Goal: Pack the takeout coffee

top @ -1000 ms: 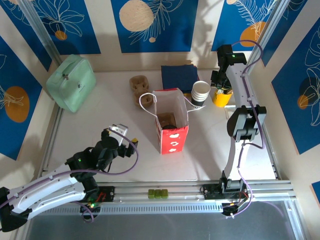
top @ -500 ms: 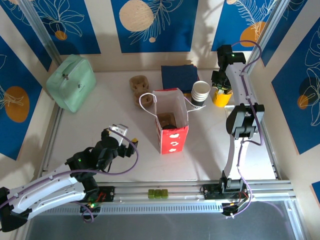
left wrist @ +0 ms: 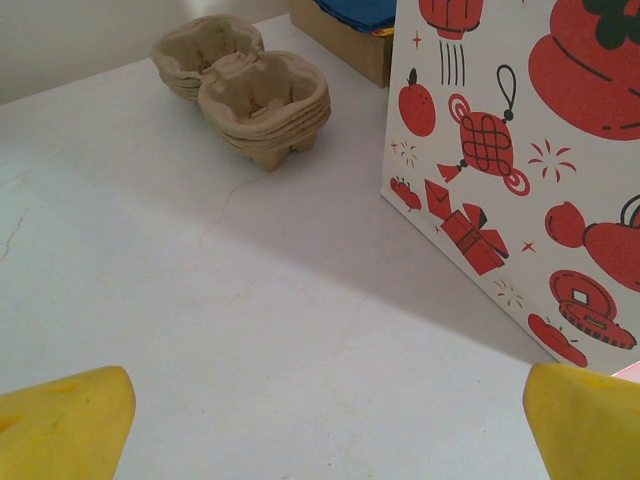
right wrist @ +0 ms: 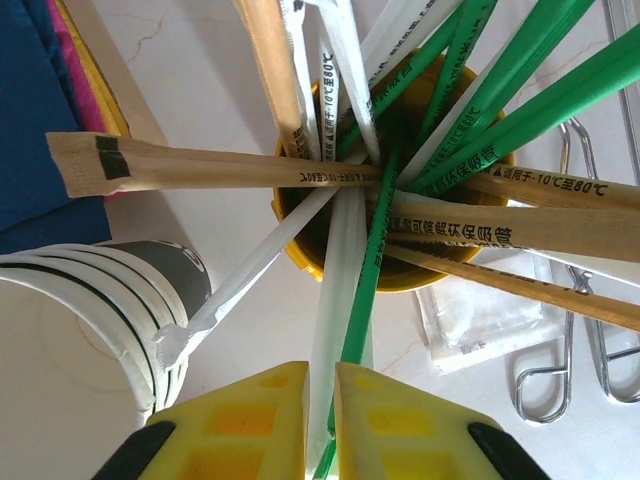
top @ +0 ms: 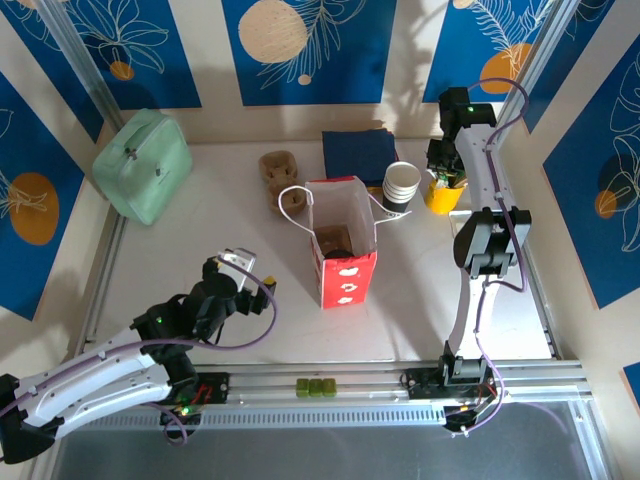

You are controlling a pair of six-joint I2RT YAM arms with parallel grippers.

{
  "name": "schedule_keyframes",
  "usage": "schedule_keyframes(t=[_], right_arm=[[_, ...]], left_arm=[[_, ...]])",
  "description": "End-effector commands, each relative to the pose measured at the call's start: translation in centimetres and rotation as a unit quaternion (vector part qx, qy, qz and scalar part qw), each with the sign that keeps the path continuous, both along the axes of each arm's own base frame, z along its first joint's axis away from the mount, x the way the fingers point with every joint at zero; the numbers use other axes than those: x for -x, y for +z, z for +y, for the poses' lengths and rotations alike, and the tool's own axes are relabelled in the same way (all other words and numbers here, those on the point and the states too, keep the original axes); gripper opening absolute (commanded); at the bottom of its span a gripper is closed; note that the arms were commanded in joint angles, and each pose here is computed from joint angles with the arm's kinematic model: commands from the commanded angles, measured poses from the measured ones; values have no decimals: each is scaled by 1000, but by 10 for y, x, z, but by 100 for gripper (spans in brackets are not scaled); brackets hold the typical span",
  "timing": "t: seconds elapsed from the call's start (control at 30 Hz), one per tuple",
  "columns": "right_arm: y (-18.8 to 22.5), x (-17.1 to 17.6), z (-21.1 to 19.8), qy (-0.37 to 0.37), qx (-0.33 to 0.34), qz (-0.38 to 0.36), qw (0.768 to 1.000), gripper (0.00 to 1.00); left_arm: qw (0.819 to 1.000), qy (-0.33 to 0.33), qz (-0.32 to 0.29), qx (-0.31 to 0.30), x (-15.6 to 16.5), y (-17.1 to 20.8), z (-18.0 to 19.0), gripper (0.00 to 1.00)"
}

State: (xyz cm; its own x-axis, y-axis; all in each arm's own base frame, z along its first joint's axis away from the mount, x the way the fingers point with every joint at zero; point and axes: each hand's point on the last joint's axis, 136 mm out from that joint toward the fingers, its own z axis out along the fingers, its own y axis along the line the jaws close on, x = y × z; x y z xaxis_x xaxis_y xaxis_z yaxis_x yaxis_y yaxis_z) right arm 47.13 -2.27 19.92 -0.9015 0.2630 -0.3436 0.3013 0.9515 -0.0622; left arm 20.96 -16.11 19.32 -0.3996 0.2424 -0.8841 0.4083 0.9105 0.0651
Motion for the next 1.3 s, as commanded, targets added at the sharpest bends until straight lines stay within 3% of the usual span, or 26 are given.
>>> schedule_keyframes(t=[0.0, 0.33, 0.53, 0.87, 1.27], right_arm=[[9, 7, -3, -9, -7, -1, 1000, 16], [11, 19, 10, -26, -62, -7, 998, 36], [5, 22, 6, -31, -52, 5, 998, 36], [8, 25, -7, -38, -35, 6, 999, 19], [44, 38, -11, -34, -22, -21, 999, 11]], left_arm=[[1000, 4, -7, 10, -1, 12, 1, 99], [1000, 5, -1, 11, -1, 8, 1, 99], [1000, 8, 0, 12, 0, 8, 3, 99], [1000, 10, 1, 18, 1, 9, 5, 99], [1000, 13, 1, 25, 3, 12, 7, 99]])
